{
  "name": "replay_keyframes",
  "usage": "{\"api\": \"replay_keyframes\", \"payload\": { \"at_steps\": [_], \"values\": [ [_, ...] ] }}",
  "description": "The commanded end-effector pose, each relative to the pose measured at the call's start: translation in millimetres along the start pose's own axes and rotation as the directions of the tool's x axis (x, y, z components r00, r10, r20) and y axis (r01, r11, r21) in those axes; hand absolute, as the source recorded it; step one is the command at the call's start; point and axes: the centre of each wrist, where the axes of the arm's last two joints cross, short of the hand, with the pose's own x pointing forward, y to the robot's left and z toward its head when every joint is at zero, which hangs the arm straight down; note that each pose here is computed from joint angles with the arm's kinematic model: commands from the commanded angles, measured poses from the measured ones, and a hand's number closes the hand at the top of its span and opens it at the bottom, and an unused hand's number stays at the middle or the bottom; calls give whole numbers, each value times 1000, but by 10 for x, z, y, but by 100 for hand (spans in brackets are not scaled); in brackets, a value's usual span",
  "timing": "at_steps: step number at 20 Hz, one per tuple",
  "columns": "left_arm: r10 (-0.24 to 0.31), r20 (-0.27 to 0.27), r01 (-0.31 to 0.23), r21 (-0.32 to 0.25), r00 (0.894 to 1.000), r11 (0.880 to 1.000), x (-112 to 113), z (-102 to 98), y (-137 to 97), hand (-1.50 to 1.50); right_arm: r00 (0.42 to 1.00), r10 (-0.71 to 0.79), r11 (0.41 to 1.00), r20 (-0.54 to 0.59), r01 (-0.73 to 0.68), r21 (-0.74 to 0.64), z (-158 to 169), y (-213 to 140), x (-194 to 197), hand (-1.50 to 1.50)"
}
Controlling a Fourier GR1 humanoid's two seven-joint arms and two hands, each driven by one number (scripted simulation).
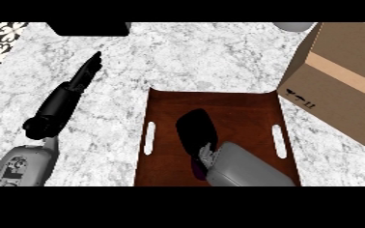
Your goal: Pick the eggplant from the tray and place it in the cardboard box
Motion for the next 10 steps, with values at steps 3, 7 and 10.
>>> {"api": "replay_keyframes", "payload": {
  "at_steps": [3, 7, 10],
  "values": [
    [2, -11, -2, 5, 1000, 1000, 187, -92, -49, 0, 998, 44, 992, 44, -39, -116, -9, -17, 63, 150],
    [-8, -12, 8, 26, 1000, 1000, 25, 23, 67, 0, 977, -43, 966, 209, 94, -241, 332, 194, -345, 150],
    [1, -36, 1, 34, 999, 999, -49, -4, -17, 0, 928, -112, 910, 354, 239, -338, 422, 63, -845, 150]
  ]
}}
